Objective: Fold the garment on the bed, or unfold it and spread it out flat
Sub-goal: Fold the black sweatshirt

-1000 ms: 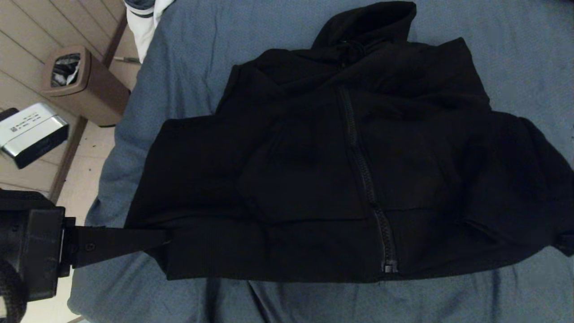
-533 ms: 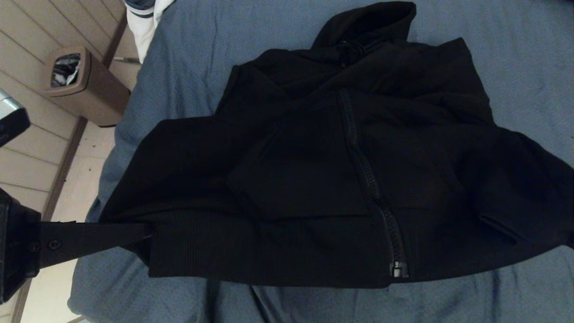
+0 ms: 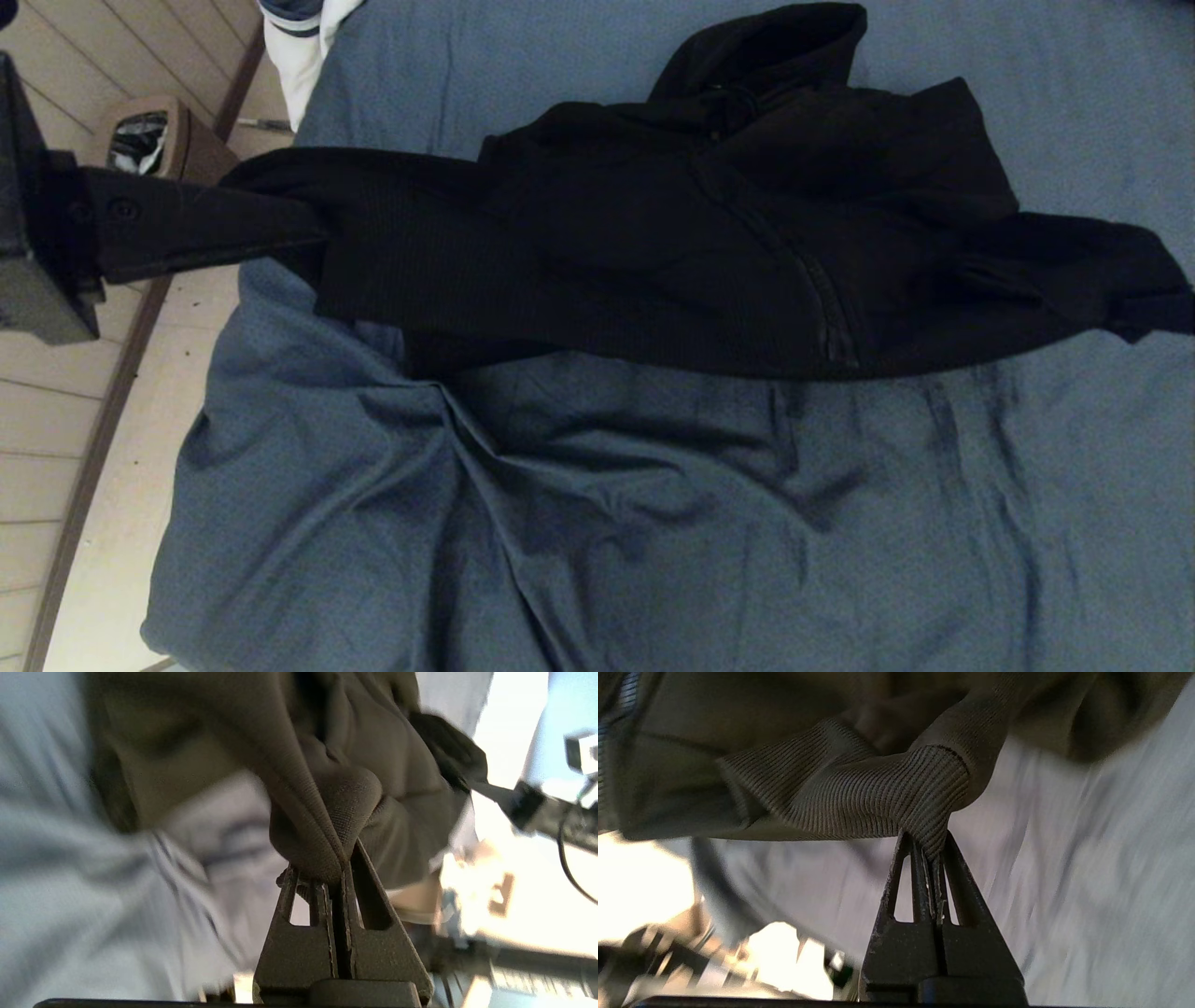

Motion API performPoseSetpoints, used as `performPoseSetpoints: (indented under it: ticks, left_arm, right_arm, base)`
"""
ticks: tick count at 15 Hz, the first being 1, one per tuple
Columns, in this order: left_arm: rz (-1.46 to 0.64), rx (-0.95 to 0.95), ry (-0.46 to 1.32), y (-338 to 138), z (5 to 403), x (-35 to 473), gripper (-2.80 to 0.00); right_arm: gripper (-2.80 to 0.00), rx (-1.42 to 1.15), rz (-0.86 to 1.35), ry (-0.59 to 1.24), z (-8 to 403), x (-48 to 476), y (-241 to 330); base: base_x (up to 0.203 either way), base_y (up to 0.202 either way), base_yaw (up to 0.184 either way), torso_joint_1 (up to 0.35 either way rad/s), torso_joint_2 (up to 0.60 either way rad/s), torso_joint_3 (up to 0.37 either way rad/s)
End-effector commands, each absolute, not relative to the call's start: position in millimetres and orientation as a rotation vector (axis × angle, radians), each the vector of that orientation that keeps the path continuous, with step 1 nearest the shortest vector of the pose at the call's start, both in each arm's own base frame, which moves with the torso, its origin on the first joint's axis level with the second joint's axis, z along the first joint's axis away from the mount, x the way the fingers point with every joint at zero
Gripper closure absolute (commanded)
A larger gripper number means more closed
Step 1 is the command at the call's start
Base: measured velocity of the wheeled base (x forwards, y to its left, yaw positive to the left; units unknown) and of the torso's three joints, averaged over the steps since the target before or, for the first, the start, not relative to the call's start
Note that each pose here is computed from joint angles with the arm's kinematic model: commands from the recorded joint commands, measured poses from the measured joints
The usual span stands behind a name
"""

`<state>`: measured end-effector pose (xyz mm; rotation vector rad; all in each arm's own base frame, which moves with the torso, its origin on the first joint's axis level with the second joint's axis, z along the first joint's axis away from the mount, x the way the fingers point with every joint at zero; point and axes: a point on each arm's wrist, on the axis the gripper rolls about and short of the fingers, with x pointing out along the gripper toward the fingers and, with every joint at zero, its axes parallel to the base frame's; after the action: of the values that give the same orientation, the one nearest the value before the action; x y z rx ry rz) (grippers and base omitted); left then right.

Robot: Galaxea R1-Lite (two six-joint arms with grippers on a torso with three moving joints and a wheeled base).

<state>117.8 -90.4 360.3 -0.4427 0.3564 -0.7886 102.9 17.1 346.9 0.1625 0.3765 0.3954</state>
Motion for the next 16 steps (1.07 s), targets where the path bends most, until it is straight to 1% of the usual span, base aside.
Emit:
performPoseSetpoints:
  ticks: [1,4,7,12,13,16]
  left_arm:
    - [-0.729,-0.44,0.396,-109,357,160,0.0]
    - [-0.682,-0.446,0.388,-122,356,207,0.0]
    - [-0.67,-0.467,0.311,-124,371,248,0.0]
    - [-0.66,-0.481,0.224,-118,389,292,0.0]
    - [-0.658,-0.481,0.214,-118,390,297,0.0]
    - [-0.66,-0.488,0.189,-117,391,307,0.0]
  right_arm:
    - [0.0,0.163,0.366,0.421,349,155,22]
    - [0.0,0.152,0.308,0.418,348,214,26]
    - [0.0,0.142,0.255,0.351,362,254,28]
    - [0.0,0.153,0.147,0.218,392,286,29]
    - [0.0,0.147,0.097,0.197,395,291,28]
    - [0.0,0.147,0.074,0.165,398,289,27]
  base:
    - [0.0,0.0,0.0,0.0,0.0,0.0]
    - [0.0,0.0,0.0,0.0,0.0,0.0]
    - [0.0,0.0,0.0,0.0,0.0,0.0]
    - [0.0,0.0,0.0,0.0,0.0,0.0]
    - [0.0,0.0,0.0,0.0,0.0,0.0]
    - [0.0,0.0,0.0,0.0,0.0,0.0]
